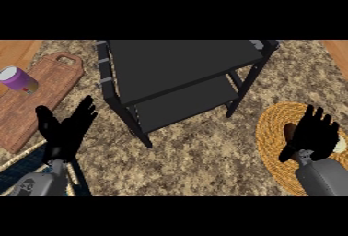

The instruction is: Pick the sweet potato from the placemat and place it in the tiered shelf

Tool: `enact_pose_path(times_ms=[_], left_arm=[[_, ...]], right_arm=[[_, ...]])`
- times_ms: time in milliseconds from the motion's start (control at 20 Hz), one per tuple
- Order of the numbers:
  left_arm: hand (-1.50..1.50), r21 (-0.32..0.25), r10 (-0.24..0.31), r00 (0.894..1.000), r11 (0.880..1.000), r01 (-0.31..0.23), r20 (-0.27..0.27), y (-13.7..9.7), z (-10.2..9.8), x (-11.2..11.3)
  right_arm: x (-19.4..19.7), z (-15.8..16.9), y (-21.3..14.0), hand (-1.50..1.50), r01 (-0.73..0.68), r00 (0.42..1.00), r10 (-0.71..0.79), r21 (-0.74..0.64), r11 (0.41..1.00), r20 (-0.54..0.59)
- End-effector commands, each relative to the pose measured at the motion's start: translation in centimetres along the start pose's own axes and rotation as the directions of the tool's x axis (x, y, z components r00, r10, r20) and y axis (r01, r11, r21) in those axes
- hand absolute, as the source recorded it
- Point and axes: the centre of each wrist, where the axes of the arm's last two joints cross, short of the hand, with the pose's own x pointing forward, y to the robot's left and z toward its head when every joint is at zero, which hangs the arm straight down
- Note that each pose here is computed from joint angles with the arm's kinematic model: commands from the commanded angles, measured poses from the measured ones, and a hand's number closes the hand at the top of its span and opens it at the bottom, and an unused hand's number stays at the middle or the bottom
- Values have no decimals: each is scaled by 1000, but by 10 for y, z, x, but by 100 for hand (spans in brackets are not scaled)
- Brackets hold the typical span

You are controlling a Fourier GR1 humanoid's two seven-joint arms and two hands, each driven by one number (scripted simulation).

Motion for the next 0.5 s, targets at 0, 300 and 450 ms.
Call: enact_pose_path(times_ms=[0, 300, 450], left_arm=[[0, 55, -6, 993, 998, 13, -116, 1, 8, -39], [0, 44, -14, 994, 999, 19, -107, 17, 4, -28], [0, 64, -19, 995, 998, 25, -100, 29, 16, -32]], right_arm=[[3, -2, 18, -150, 10, 999, -11, -20, 1000, -49], [-9, -3, 48, 150, -273, 962, 265, 212, 938, 66], [-9, -13, 43, 150, -125, 991, 114, 181, 975, 71]])
